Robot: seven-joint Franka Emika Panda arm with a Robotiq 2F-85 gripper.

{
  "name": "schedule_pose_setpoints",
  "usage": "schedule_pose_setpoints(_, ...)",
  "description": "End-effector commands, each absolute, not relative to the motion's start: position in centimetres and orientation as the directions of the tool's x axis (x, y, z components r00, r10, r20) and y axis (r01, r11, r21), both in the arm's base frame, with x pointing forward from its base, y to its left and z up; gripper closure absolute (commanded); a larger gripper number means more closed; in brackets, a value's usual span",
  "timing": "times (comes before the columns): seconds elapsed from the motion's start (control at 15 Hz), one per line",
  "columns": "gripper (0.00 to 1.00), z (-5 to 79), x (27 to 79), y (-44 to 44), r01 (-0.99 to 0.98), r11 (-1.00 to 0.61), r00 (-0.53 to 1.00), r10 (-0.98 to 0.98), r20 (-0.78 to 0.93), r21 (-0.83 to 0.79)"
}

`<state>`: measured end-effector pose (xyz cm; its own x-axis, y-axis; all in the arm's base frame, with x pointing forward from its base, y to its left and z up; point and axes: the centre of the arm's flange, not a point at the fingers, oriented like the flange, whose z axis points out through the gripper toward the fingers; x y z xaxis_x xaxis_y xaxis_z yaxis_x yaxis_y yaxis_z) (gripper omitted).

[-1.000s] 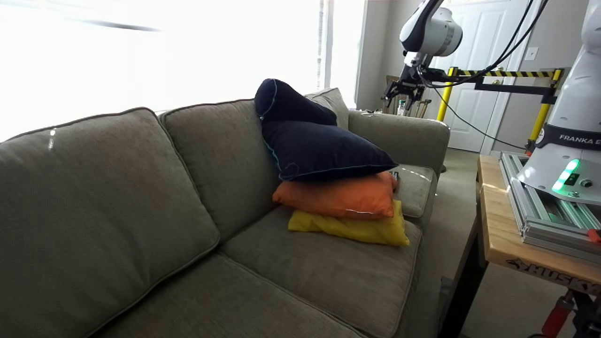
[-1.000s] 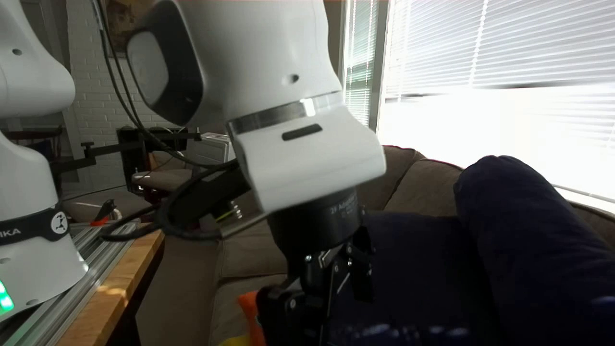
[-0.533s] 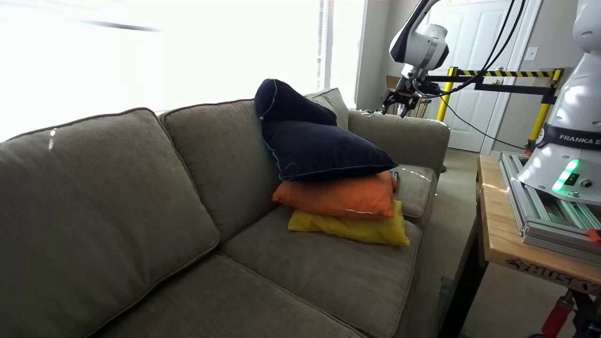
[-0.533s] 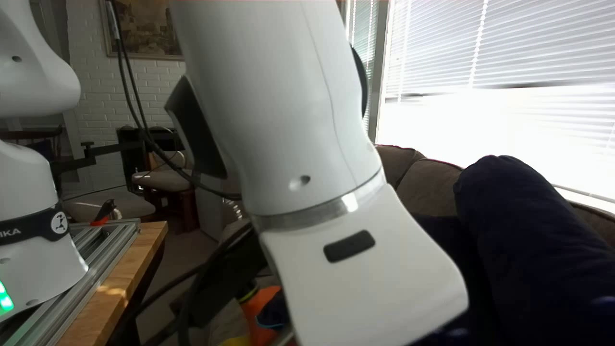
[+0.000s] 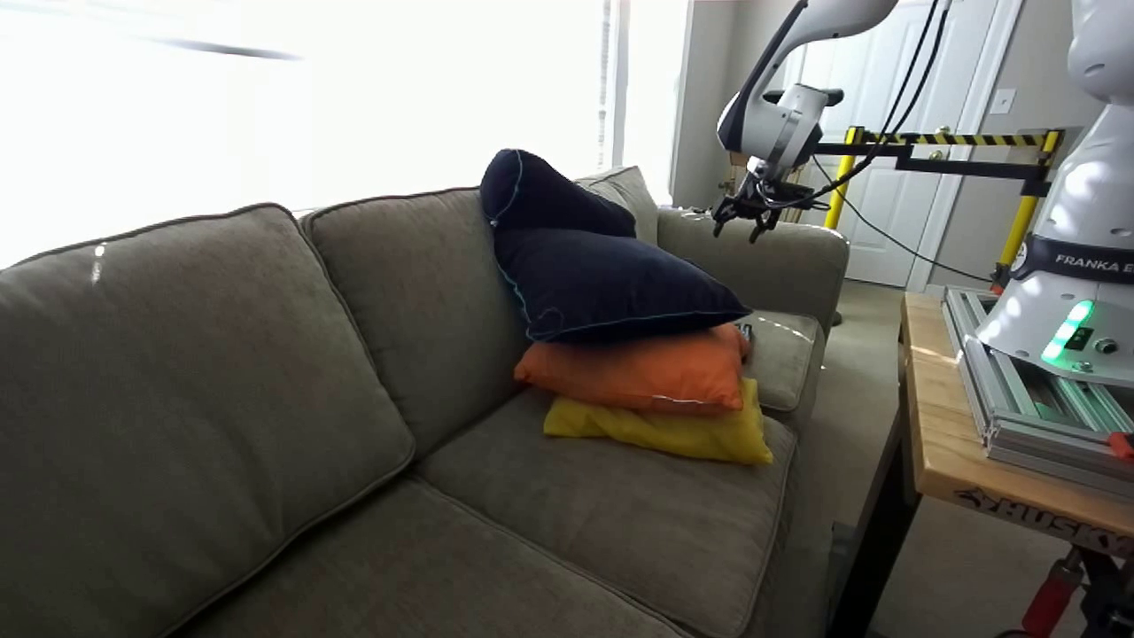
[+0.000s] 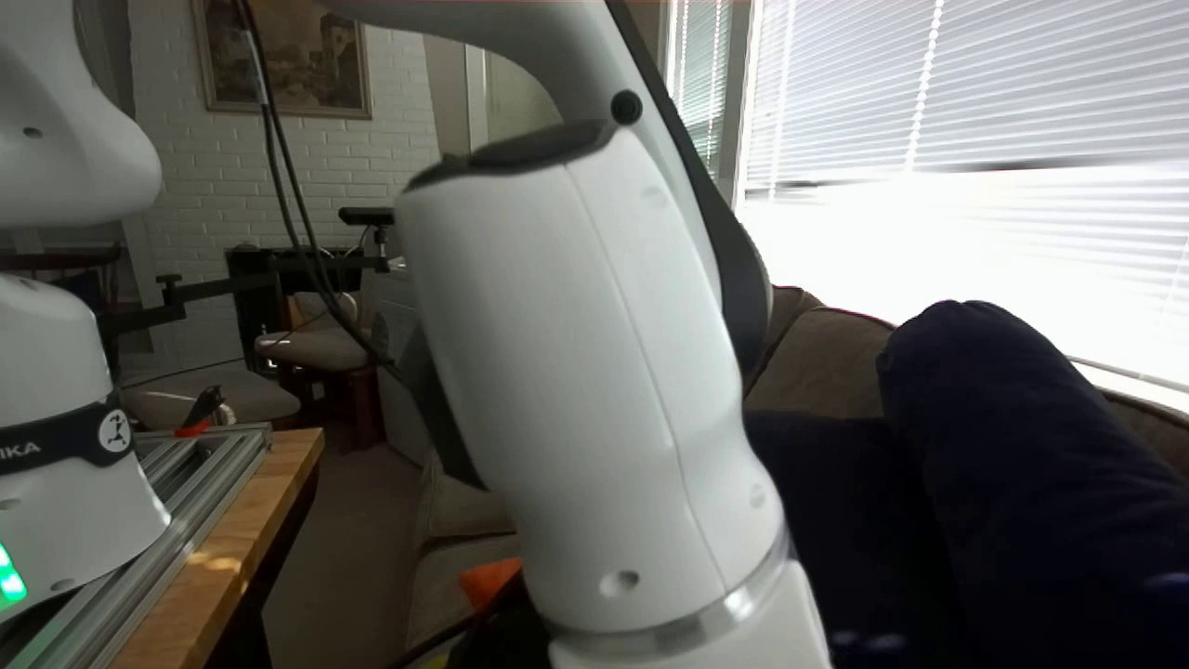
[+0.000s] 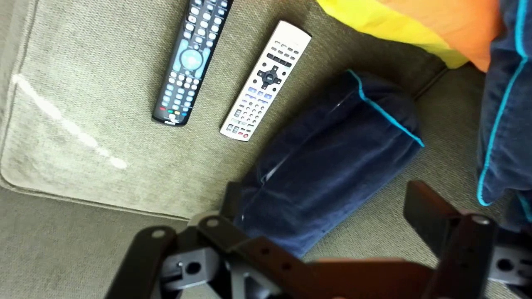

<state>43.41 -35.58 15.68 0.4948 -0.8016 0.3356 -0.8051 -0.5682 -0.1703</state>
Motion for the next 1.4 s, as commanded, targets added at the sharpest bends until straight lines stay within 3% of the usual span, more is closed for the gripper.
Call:
schedule_pose_setpoints(0.0, 0.00, 13.0, 43.7, -38.1, -0.839, -0.515, 0.447, -0.835, 0.319, -0.172)
schedule_pose_setpoints(0.6, 0.00, 10.3, 43.3, -40.3, -0.753, -0.630, 0.592, -0.774, 0.223, -0.189)
schedule_pose_setpoints(1.33, 0.00, 9.6, 43.3, -39.5, -0.730, -0.650, 0.612, -0.759, 0.221, -0.210)
